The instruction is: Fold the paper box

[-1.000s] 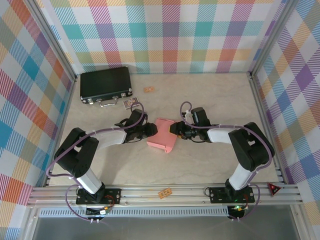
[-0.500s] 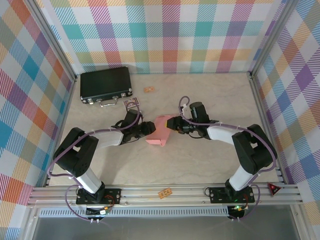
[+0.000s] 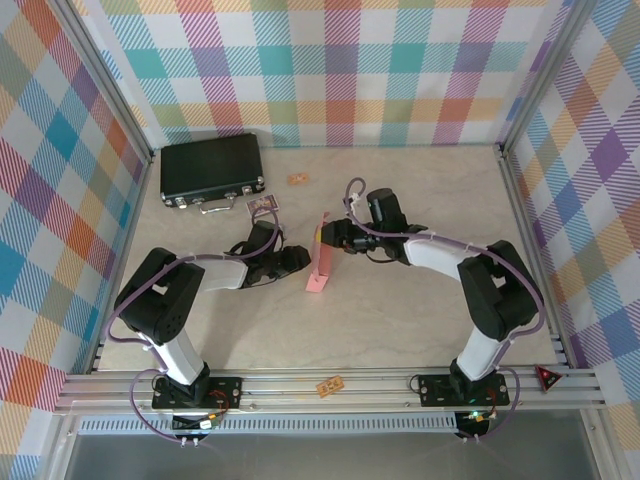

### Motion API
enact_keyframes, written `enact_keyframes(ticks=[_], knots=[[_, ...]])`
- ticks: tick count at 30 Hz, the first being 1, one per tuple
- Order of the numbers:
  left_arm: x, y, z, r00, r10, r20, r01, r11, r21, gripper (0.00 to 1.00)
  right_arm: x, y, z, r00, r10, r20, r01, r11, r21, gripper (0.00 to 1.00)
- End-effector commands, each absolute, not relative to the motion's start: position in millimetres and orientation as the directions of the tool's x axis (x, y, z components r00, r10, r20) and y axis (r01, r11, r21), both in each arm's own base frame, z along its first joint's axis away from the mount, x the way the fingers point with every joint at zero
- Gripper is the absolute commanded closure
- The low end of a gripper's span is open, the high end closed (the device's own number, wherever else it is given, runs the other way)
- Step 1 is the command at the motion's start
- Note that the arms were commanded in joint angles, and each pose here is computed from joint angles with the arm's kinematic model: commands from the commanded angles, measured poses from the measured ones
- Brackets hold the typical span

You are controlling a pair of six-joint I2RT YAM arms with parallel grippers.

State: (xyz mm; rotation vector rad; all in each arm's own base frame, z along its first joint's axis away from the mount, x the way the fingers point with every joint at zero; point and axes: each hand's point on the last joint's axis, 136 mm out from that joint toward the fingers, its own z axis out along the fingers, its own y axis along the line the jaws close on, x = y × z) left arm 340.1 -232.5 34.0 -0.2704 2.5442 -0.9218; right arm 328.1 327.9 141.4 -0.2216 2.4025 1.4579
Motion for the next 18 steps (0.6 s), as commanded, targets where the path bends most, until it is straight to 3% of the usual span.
enact_keyframes(ticks=[1, 18], knots=[[337, -227, 21, -0.905, -0.308, -0.294, -0.057, 0.772, -0.633, 0.56, 324, 331, 124, -0.95, -0.008, -0.311, -0.274, 0.499, 0.822, 0.55], [364, -209, 29, -0.898, -0.309, -0.314, -0.067, 0.8, -0.596, 0.56, 336, 346, 151, -0.936, -0.029, -0.35, -0.316, 0.508, 0.801, 0.53]])
